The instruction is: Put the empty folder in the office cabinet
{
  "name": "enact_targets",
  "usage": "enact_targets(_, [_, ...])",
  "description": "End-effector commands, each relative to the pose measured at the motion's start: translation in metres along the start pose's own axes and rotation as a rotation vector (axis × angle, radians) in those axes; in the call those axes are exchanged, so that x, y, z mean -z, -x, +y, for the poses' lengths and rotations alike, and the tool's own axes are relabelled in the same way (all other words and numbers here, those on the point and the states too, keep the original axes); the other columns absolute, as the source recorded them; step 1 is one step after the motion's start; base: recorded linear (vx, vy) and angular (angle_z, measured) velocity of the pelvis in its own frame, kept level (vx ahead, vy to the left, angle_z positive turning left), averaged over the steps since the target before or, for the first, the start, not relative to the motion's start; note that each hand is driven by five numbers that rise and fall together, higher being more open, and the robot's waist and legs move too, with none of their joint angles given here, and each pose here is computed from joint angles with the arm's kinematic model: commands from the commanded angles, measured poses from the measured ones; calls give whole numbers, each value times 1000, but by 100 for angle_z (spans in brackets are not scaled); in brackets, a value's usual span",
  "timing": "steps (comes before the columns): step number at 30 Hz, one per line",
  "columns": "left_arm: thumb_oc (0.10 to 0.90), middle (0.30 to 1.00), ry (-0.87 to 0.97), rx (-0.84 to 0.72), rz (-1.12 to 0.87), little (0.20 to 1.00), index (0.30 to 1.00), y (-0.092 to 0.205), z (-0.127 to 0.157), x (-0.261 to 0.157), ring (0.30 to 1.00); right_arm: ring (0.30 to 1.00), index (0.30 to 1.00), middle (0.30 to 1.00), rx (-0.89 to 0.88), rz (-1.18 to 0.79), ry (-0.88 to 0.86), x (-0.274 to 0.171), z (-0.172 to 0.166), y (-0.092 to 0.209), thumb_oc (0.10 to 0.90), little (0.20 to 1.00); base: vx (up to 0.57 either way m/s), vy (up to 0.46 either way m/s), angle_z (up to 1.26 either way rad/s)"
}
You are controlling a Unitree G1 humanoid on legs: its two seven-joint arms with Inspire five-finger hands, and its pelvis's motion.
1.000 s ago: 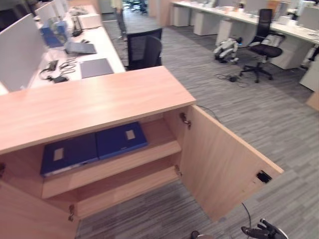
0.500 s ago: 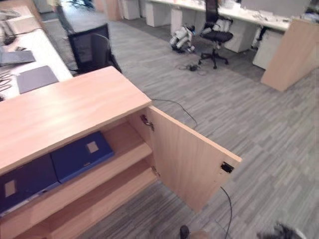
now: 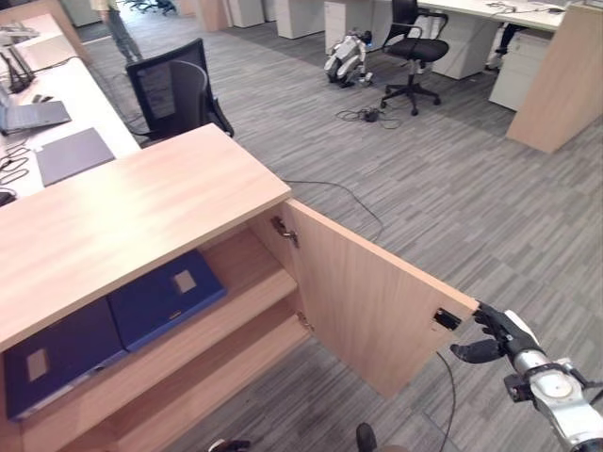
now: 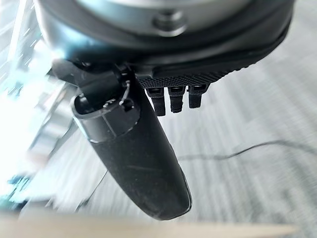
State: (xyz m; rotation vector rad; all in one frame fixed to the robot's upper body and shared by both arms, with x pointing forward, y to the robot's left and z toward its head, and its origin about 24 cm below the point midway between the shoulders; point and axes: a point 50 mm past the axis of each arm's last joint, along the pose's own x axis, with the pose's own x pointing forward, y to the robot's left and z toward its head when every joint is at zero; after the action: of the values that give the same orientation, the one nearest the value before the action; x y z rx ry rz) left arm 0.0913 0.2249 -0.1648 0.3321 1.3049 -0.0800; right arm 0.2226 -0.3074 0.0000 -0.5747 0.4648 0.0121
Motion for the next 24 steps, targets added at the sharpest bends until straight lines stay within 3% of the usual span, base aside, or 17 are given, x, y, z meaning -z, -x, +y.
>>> enact_targets(1, [800,900,-35,-62,49,900,900,2,23,10,900,900,900,900,-49,-312,72,-75,-3,-13,800,900,-30,46,9])
enact_targets(10, [800,900,-49,-55,56,900,900,3,24,13,900,900,900,900,-360,-550,185,-133,46,-2,800,900,-46,62,-1])
enact_targets(15, [800,900,-66,-56,39,900,900,2,24,9,900,900,900,900,-490,-588,236,-146,74,-2,800,900,-70,91,-2])
enact_targets(24, [800,900,-80,-99,-21,900,900,2,31,-10,900,900,900,900,-765,-694,239,-182,164,5,800,900,-89,115,-3])
